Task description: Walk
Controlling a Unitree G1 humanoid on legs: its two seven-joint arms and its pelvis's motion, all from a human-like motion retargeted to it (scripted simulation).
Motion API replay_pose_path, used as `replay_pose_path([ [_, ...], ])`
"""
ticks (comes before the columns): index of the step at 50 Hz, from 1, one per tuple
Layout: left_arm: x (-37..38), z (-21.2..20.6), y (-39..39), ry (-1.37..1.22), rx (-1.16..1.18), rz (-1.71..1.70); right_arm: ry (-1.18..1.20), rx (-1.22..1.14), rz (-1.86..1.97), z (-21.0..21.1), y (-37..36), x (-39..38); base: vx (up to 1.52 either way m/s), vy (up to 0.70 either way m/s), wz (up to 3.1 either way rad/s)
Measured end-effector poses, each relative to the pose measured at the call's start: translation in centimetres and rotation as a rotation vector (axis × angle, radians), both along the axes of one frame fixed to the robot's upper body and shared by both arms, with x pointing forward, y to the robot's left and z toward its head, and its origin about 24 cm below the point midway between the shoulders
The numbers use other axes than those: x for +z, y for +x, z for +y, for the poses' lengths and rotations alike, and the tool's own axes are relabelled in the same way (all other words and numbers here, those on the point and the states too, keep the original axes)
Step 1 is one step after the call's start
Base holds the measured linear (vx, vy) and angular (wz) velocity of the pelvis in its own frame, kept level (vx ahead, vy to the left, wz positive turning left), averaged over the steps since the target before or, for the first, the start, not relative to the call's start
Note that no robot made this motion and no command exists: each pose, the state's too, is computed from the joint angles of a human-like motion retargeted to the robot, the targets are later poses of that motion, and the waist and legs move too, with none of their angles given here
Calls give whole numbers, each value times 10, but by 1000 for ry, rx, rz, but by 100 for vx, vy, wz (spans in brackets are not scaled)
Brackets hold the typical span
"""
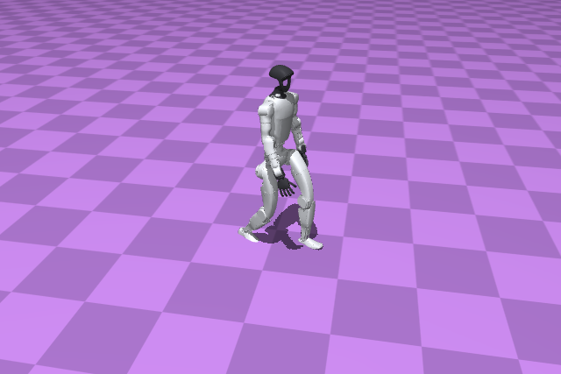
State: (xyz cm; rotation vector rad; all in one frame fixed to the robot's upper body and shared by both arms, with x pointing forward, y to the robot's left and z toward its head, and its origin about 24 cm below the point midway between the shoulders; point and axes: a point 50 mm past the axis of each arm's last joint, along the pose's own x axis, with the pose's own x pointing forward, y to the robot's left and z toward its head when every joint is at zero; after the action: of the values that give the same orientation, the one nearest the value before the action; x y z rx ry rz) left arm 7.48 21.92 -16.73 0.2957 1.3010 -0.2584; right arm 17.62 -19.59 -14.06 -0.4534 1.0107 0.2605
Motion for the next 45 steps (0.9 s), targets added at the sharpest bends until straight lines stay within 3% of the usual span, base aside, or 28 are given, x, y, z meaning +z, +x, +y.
replay_pose_path([
  [10, 8, 14, 22, 13, 40, -73, 13, -54, 174, -12, -41, -16, 55, 16, -3],
  [28, 30, 39, 73, 140, -8, -216, 51, -94, 149, -11, -48, -17, 48, 4, -21],
  [45, 14, 37, 24, 107, 31, -85, -50, -228, 333, -39, -114, -28, 52, -8, -3],
])
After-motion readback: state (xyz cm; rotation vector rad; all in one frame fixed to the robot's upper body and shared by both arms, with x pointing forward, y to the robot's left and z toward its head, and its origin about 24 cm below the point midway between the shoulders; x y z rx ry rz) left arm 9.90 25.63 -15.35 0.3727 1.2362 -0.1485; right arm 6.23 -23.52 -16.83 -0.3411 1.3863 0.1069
